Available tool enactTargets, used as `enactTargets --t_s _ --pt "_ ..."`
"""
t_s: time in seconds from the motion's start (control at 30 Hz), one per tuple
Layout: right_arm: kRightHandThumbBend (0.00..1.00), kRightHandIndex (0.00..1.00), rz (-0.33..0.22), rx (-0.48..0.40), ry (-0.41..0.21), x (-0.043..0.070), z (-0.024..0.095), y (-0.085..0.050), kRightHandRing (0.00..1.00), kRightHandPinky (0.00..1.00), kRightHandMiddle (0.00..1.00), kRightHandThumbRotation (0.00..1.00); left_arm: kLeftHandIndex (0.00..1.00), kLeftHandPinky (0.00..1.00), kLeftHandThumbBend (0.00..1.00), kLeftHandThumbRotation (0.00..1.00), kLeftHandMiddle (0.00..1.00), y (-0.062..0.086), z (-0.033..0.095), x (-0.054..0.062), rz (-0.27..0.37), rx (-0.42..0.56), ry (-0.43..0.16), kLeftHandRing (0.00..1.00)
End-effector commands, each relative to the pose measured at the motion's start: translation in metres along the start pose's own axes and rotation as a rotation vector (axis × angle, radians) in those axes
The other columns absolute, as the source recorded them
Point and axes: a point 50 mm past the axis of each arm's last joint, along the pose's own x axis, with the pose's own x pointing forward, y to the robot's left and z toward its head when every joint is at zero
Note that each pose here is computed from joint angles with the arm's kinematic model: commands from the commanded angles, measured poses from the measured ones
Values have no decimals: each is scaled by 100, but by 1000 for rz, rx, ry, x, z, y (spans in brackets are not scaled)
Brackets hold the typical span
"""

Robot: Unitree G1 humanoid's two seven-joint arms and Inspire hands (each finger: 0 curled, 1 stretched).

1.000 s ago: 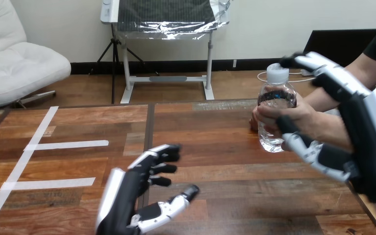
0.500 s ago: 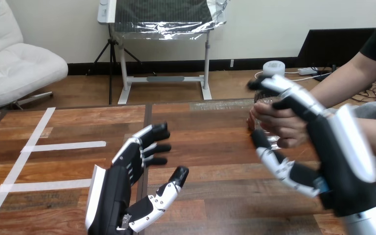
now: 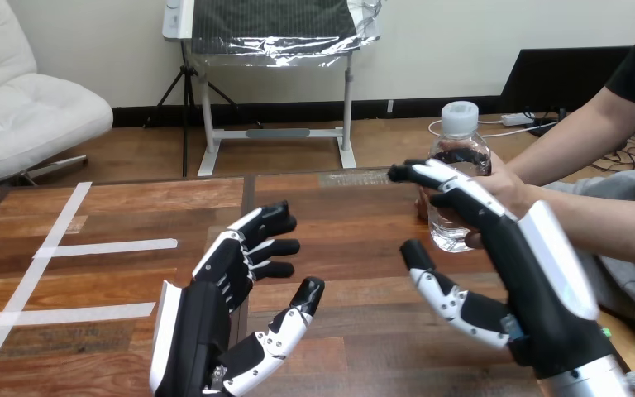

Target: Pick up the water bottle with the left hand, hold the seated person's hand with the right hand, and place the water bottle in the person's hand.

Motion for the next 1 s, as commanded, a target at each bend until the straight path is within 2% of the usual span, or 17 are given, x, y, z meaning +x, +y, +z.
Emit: enactTargets --t_s 0.0,0.43,0.97 --pt "13 84 -7 30 -47 9 5 3 87 85 89 0 75 61 42 10 75 -8 9 3 76 -85 -51 70" --pt "11 87 17 65 -47 9 5 10 89 88 91 0 74 60 44 16 74 -8 15 5 84 -92 -75 68" --pt "9 88 12 88 -43 9 7 16 89 89 90 0 73 60 45 14 73 -8 16 6 79 -92 -88 67"
